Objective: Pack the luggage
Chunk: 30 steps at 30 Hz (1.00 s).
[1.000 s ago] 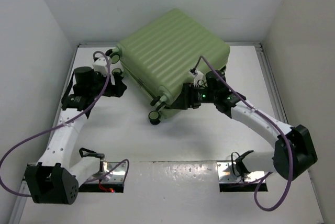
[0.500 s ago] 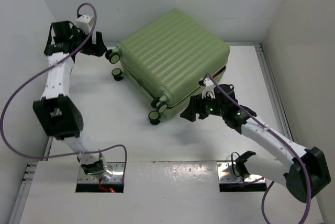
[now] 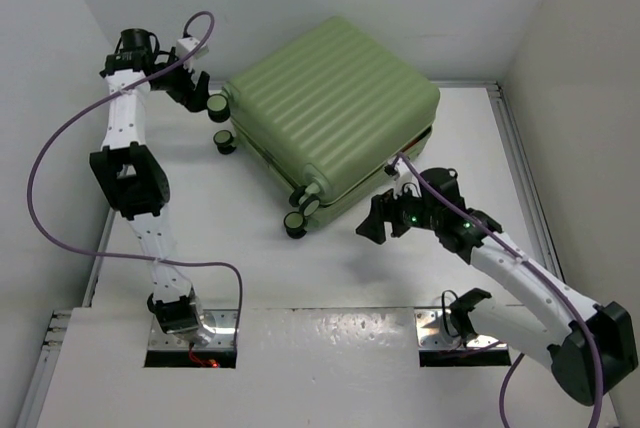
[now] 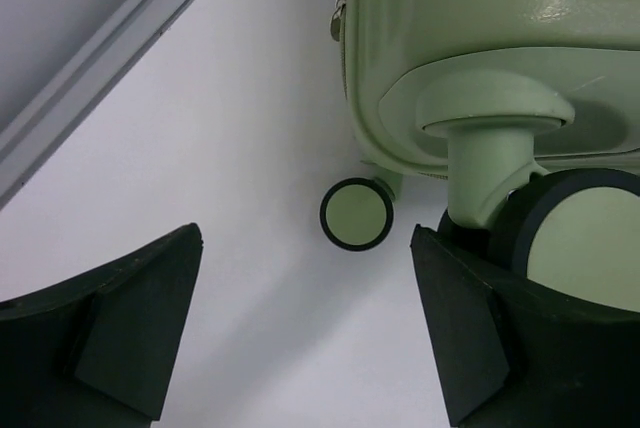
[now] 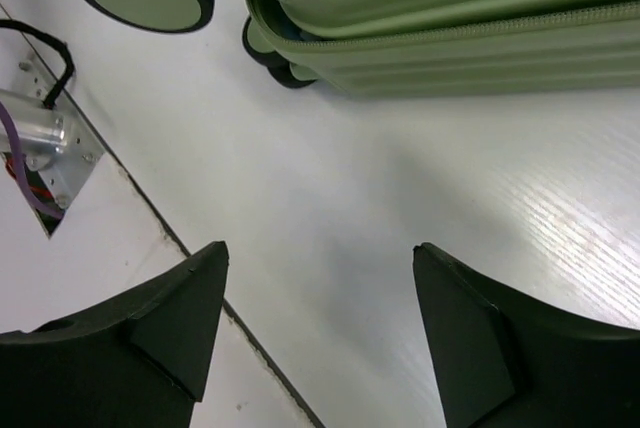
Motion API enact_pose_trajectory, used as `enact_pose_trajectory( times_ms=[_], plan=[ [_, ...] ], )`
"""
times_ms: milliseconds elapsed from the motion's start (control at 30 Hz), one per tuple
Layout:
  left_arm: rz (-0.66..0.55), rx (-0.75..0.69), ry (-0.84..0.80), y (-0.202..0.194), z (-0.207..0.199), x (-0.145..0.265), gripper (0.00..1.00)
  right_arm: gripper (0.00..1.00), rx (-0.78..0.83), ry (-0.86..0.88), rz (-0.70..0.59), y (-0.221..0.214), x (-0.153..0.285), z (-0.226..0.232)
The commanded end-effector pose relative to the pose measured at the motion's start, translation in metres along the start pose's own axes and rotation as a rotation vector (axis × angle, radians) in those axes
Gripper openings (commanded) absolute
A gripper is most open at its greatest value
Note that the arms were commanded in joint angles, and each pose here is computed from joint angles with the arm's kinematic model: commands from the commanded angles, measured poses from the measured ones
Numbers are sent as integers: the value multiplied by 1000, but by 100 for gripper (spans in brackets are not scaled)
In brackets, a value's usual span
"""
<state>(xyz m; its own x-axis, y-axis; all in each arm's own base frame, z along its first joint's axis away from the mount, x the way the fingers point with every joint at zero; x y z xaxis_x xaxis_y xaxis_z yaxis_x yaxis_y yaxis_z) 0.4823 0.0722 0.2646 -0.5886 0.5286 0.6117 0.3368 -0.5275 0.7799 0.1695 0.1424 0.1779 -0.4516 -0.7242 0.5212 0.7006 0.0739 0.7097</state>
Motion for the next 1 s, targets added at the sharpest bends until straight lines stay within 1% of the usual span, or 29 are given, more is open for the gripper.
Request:
enact_pose_trajectory(
  times_ms=[0, 33, 67, 133, 200, 267, 300, 333, 400, 467, 533, 567, 600, 633, 667, 700, 767, 867, 933, 967],
  plan=[
    [-121, -67, -119, 29, -29, 14, 92, 75, 40, -5, -2, -2, 4, -1],
    [-142, -48, -137, 28, -30, 11, 90, 75, 38, -6, 6, -5, 5, -2],
    [-164, -45, -127, 29, -28, 19, 90, 75, 40, -5, 4, -4, 5, -2],
    [-208, -4, -68, 35, -22, 35, 90, 76, 38, -8, 8, -8, 6, -2],
    [-250, -16, -6, 45, -19, 55, 90, 76, 36, -12, 11, -10, 6, -3],
    [-238, -38, 73, 53, -18, 67, 90, 76, 33, -13, 12, -11, 7, -4],
    [-246, -32, 116, 56, -16, 70, 90, 76, 39, -9, 14, -11, 6, -4],
    [-264, -53, 152, 66, -20, 83, 92, 76, 39, -10, 11, -12, 6, -4],
    [-299, -29, 203, 73, -17, 94, 92, 76, 35, -12, 16, -13, 6, -4],
    [-336, -3, 170, 75, -19, 98, 93, 76, 38, -12, 16, -13, 6, -4],
    [-360, 5, 122, 76, -24, 97, 93, 76, 43, -9, 14, -12, 6, -4],
    [-351, -4, 105, 76, -26, 90, 93, 76, 43, -9, 12, -13, 6, -4],
    [-329, 12, 75, 71, -30, 83, 93, 76, 41, -10, 15, -13, 6, -4],
    [-313, -20, 63, 74, -35, 77, 93, 76, 46, -7, 15, -12, 7, -4],
    [-294, -17, 52, 70, -35, 70, 93, 76, 49, -7, 11, -12, 8, -3],
    [-260, 16, 21, 59, -36, 61, 93, 76, 43, -11, 20, -14, 8, -4],
    [-240, -7, -17, 58, -41, 49, 93, 77, 51, -12, 14, -12, 10, -3],
    [-205, -28, -37, 56, -45, 37, 93, 77, 48, -23, 20, -14, 10, -5],
    [-167, -45, -52, 52, -49, 32, 93, 77, 48, -26, 27, -15, 10, -5],
    [-142, -44, -60, 48, -48, 23, 93, 77, 49, -24, 30, -16, 9, -5]
  ],
)
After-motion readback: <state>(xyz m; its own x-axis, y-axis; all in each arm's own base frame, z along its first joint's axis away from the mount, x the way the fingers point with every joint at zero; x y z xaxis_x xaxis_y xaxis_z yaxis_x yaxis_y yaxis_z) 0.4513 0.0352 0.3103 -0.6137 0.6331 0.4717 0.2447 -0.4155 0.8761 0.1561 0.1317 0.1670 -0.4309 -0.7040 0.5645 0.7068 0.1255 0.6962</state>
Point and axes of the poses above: each gripper's point midway between its finger pads, its own x axis back along the fingers, its own z axis along the line the jaws close on, y = z × x, the point moved 9 cm from there along x, back along the fingers, and after that the axes turned 6 degrees about -x, right-handed, at the moved point
